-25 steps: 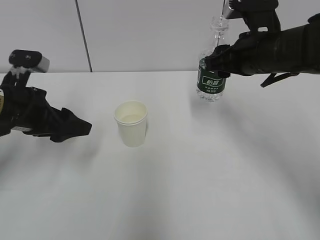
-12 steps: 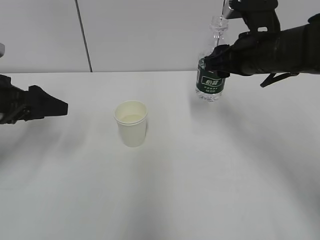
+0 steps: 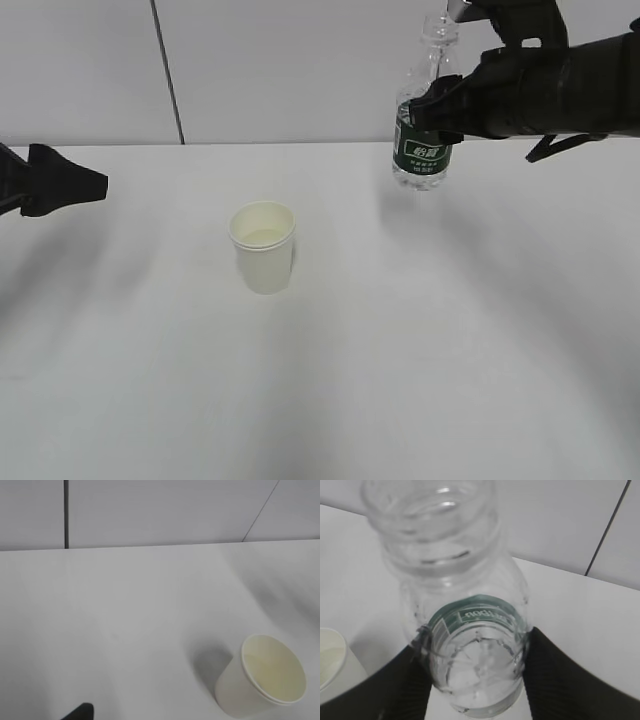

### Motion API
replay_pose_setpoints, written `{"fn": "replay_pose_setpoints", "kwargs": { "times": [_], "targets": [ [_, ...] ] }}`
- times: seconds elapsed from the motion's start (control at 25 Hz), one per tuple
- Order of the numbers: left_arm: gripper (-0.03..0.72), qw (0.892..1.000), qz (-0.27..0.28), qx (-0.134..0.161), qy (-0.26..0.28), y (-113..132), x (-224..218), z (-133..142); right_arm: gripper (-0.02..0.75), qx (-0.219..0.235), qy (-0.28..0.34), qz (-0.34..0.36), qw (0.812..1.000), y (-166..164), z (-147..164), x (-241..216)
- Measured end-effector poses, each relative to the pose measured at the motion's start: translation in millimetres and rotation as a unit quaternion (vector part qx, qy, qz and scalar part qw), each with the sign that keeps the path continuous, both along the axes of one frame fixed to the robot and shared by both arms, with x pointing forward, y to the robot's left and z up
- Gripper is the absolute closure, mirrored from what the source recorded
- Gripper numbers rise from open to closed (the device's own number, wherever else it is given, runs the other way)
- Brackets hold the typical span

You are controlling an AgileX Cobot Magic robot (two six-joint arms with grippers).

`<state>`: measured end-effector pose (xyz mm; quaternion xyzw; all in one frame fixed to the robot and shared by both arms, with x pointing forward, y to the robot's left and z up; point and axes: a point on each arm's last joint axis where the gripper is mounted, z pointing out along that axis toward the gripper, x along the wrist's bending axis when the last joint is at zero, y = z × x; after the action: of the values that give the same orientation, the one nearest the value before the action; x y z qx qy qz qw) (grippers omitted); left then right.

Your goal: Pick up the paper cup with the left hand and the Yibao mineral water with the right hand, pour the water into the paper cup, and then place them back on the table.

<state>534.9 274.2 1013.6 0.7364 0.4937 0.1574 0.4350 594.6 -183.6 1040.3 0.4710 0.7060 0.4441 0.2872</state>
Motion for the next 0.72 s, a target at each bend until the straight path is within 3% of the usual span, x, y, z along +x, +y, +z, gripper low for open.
{"fn": "replay_pose_setpoints", "kwargs": {
  "times": [0.72],
  "targets": [
    [0.167,1.000,-0.001,0.013,-0.009,1,0,0,0.314,-0.027,0.081,0.003,0.996,6,-67,19]
  ]
}}
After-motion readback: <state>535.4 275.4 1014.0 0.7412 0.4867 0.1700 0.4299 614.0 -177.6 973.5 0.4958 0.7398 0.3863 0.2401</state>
